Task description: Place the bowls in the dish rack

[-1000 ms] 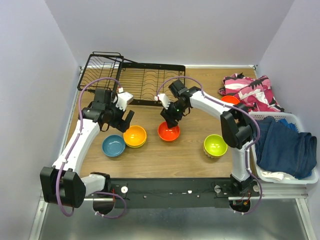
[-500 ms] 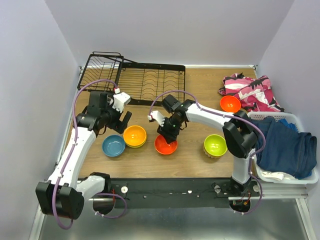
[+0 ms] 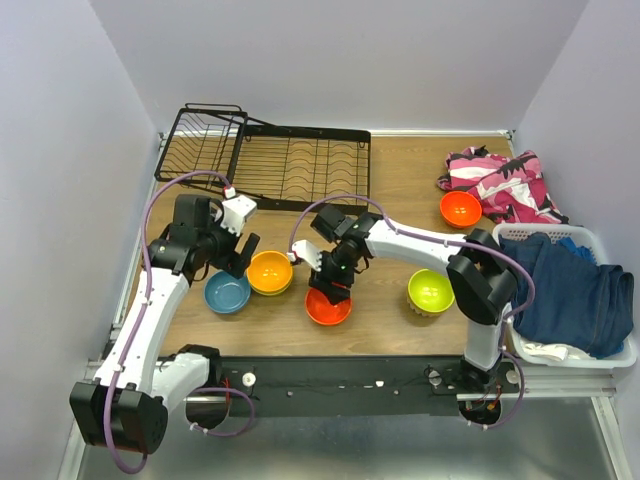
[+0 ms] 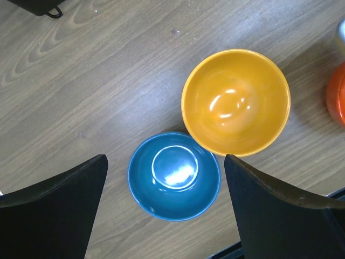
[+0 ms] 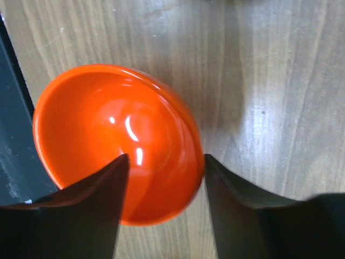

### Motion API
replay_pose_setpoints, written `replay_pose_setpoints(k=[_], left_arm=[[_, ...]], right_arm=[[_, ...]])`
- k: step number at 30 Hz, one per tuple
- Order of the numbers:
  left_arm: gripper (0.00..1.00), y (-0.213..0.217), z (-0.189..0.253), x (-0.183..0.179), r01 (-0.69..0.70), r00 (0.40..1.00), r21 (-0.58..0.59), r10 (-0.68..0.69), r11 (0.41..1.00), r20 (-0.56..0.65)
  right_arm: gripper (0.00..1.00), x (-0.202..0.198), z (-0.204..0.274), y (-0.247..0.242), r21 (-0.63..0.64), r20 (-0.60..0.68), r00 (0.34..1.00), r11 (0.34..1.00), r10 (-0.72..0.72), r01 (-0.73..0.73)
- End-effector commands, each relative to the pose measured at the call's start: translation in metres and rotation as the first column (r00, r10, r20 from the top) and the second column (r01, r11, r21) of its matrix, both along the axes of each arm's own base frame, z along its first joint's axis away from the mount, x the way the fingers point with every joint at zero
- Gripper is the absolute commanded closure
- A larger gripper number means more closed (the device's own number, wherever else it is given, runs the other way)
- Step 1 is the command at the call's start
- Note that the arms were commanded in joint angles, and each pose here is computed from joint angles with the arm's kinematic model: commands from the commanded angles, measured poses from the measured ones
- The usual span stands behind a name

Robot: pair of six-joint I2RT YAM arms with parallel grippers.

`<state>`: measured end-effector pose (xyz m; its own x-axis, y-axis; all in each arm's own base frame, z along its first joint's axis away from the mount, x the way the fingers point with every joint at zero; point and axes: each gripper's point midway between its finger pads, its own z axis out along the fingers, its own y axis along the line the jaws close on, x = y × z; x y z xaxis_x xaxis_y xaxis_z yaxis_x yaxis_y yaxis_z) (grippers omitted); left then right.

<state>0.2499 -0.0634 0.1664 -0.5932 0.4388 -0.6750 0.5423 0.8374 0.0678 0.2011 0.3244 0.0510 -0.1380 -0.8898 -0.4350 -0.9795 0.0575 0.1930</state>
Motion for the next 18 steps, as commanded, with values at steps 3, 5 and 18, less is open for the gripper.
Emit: replay_pose_setpoints(k=[3, 5, 18], left_arm=[[0.01, -0.001, 0.028, 0.007, -0.014, 0.998, -0.029, 0.016, 0.999, 0.063], [0.01, -0.005, 0.037, 0.011, 0.007, 0.997, -0.041, -0.004, 0.999, 0.074], [0.01, 0.002, 0.037, 0.033, -0.256, 0.961, -0.163, 0.270, 0.953, 0.065]], right_arm=[[0.27, 0.006, 0.038, 0.003, 0.001, 0.088, 0.994, 0.998, 0.063, -0.063], [0.25, 0.008, 0.055, -0.003, -0.030, 0.097, 0.992, 0.996, 0.083, -0.080], [0.26, 0.155, 0.078, -0.024, -0.004, 0.260, 0.963, 0.997, -0.068, 0.072]])
